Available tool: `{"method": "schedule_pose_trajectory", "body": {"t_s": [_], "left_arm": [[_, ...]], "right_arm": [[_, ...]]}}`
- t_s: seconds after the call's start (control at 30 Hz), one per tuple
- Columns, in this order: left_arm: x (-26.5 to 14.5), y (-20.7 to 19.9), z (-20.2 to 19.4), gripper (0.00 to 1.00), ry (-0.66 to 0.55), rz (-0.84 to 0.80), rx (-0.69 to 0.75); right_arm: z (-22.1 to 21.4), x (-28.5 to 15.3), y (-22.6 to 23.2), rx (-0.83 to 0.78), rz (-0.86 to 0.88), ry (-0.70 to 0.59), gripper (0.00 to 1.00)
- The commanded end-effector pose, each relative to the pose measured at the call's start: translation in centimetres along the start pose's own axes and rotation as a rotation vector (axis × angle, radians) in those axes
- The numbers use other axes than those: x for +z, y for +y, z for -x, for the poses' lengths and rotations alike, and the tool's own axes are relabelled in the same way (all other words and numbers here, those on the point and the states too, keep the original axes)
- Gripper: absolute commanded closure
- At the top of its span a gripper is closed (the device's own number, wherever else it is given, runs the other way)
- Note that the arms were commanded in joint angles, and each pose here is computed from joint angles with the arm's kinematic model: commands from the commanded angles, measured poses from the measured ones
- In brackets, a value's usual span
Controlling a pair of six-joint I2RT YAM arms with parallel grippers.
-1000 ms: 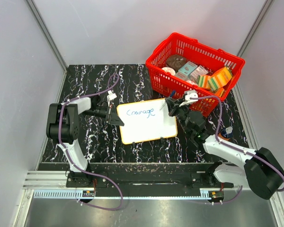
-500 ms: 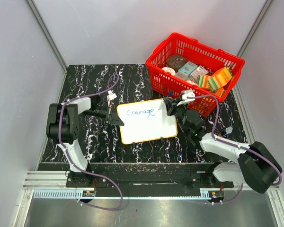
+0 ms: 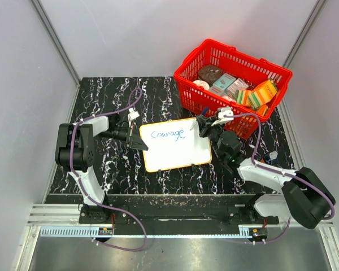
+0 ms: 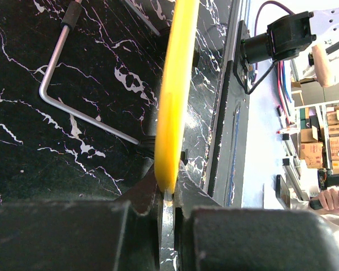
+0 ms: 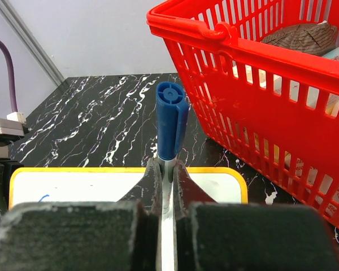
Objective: Write a sentence on the whiteboard
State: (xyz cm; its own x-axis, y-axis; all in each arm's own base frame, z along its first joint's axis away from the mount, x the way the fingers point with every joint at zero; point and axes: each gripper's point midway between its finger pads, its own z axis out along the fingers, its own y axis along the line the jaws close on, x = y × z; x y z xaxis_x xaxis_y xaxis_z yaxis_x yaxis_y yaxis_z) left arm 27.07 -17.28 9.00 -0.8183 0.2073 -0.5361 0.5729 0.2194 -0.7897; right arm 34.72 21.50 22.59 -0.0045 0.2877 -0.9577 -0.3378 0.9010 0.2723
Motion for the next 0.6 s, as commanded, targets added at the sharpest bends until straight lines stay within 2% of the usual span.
{"method": "schedule_pose_trajectory", "body": {"t_s": [0.0,0.57], "left_arm": [[0.1,2.0,-1.2,1.0,0.091,0.094,0.058],[0.2,2.1,-1.2,1.0,0.093,0.095,0.057]], "right_arm": [[2.1,0.8,0.1,0.027,-0.014,-0.066,1.0],[0.1,-0.5,-0.3,0.038,-0.004,-0.007,1.0]]}}
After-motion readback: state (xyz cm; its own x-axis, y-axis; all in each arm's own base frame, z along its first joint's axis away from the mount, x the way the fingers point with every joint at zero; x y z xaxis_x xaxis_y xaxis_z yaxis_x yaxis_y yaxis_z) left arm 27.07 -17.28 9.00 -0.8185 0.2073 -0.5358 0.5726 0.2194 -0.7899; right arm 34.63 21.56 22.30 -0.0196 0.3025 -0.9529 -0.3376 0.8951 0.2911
